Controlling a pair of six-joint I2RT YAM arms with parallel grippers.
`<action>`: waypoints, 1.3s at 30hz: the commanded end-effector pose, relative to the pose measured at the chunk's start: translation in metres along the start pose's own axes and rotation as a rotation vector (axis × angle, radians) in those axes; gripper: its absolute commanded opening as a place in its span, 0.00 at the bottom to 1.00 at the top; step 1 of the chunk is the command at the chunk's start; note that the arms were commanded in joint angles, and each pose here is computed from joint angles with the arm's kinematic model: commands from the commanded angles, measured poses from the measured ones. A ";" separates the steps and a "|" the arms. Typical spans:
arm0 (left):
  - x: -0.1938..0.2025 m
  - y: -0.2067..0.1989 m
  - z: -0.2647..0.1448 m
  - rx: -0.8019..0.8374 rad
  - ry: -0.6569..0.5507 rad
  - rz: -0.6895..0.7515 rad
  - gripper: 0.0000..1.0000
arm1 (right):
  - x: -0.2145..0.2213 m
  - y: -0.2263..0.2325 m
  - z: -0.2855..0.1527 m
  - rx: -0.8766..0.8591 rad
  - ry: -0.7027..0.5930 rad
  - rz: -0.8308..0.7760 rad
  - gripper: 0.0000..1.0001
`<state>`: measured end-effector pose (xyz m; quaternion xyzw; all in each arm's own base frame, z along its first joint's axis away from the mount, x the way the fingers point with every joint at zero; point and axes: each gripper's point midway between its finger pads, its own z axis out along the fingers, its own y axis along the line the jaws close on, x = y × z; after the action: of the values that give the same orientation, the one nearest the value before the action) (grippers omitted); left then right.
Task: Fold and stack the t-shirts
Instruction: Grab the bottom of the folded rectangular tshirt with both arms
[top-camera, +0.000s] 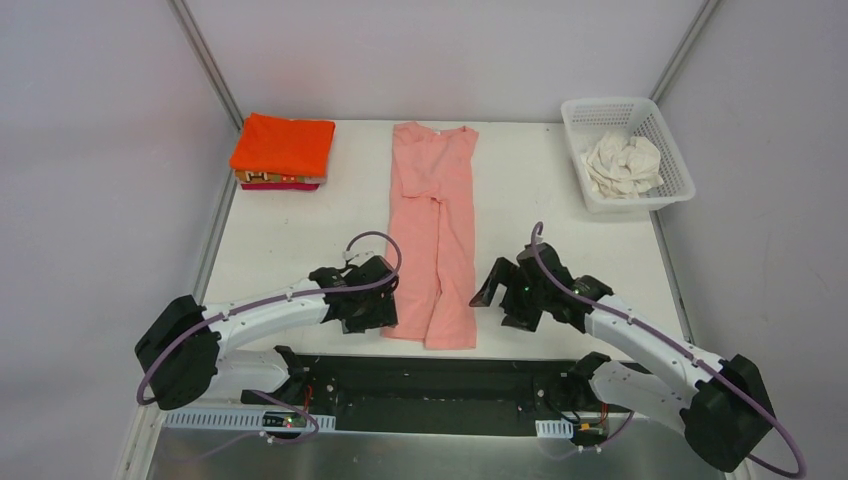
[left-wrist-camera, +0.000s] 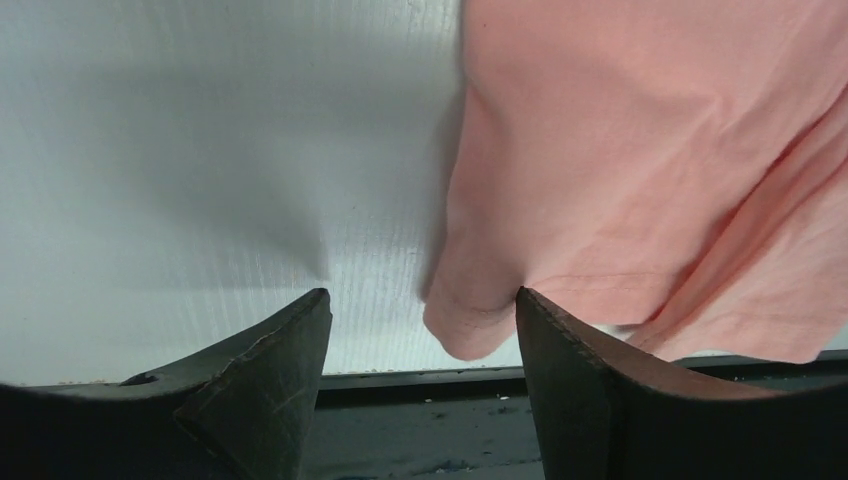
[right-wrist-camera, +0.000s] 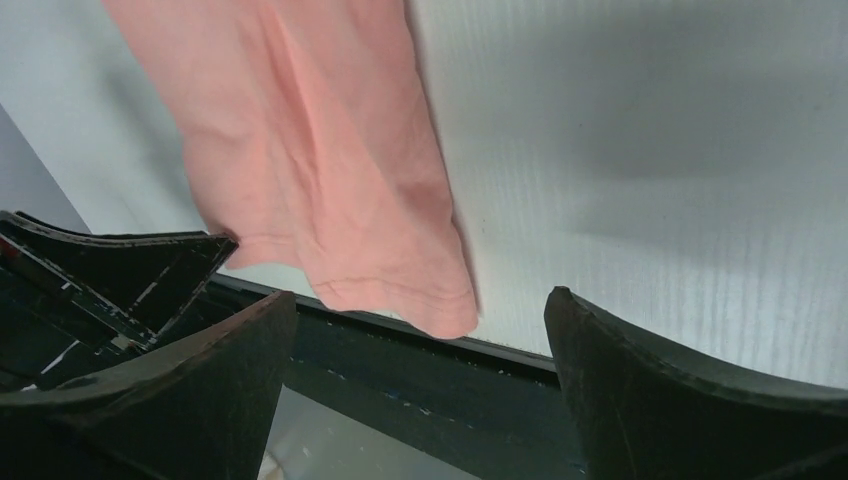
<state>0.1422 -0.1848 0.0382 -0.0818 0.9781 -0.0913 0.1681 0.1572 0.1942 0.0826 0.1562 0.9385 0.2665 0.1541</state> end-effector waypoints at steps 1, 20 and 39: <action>0.006 -0.002 0.007 0.039 0.019 -0.043 0.65 | 0.022 0.002 0.010 -0.018 0.070 0.058 0.98; 0.026 0.010 0.020 0.047 0.059 -0.087 0.00 | 0.060 -0.011 0.032 0.062 0.128 0.082 0.73; 0.038 0.015 0.019 0.080 0.088 -0.114 0.00 | 0.085 -0.036 0.041 0.169 0.169 0.053 0.00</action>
<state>0.1338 -0.1962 0.0206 -0.1203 0.9661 -0.1622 0.1610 0.1016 0.2324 0.0190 0.1674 0.9559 0.2344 0.0573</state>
